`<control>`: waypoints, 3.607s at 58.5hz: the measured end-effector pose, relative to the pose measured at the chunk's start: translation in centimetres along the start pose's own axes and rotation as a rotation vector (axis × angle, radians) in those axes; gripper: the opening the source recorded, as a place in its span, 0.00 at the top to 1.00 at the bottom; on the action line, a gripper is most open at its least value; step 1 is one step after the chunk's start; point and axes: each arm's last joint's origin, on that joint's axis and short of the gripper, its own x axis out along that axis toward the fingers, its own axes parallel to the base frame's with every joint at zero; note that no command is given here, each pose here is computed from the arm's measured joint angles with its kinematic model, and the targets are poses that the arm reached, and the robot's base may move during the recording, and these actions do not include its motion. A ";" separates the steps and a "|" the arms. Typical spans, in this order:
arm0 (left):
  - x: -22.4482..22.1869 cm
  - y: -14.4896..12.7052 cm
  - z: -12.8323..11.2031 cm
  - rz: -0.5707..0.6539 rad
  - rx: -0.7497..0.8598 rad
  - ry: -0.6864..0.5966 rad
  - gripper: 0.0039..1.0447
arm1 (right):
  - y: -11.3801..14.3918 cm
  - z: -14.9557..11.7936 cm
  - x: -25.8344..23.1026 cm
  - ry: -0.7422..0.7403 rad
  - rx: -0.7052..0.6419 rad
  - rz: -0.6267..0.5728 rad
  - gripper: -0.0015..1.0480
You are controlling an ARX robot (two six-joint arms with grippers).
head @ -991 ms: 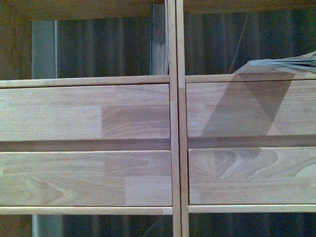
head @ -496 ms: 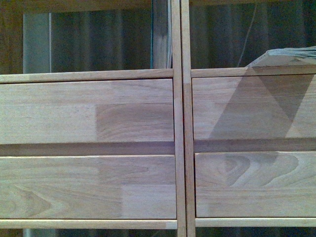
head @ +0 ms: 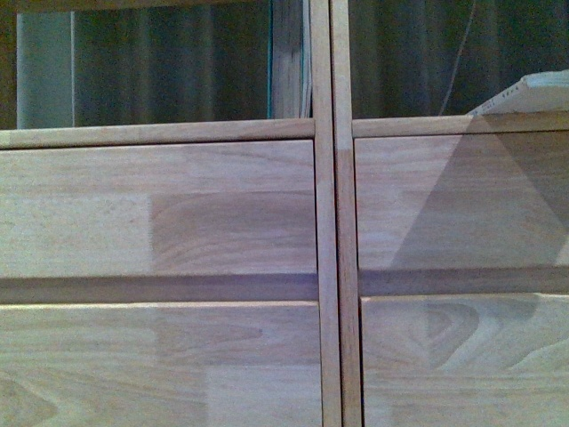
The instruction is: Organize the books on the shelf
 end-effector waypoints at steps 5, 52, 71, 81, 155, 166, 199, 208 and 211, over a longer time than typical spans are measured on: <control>0.0 0.0 0.0 0.000 0.000 0.000 0.07 | 0.0 0.0 0.0 0.000 0.000 0.000 0.07; 0.0 0.0 0.0 0.000 0.002 0.000 0.07 | -0.7 3.3 1.6 0.114 0.134 0.148 0.07; 0.0 0.0 0.0 0.000 0.002 0.000 0.07 | 0.0 6.2 3.2 0.080 0.277 0.186 0.07; 0.0 0.0 0.0 0.000 0.002 0.000 0.07 | 0.3 8.2 4.3 0.053 0.405 0.216 0.07; 0.0 0.0 0.0 0.000 0.002 0.000 0.07 | -1.4 9.6 20.0 0.098 1.128 0.031 0.61; 0.0 0.0 0.0 0.000 0.002 0.000 0.07 | -1.1 10.4 19.6 0.062 1.123 0.066 0.93; 0.8 0.2 -0.2 -0.635 -0.054 0.181 0.07 | 2.1 10.6 13.0 -0.078 0.999 0.518 0.93; 1.9 0.5 1.4 -0.681 -0.045 0.142 0.07 | 3.1 9.0 11.5 -0.031 0.956 0.554 0.93; 2.5 0.6 2.0 -0.707 -0.056 0.134 0.07 | 3.5 8.4 11.1 -0.007 0.940 0.567 0.93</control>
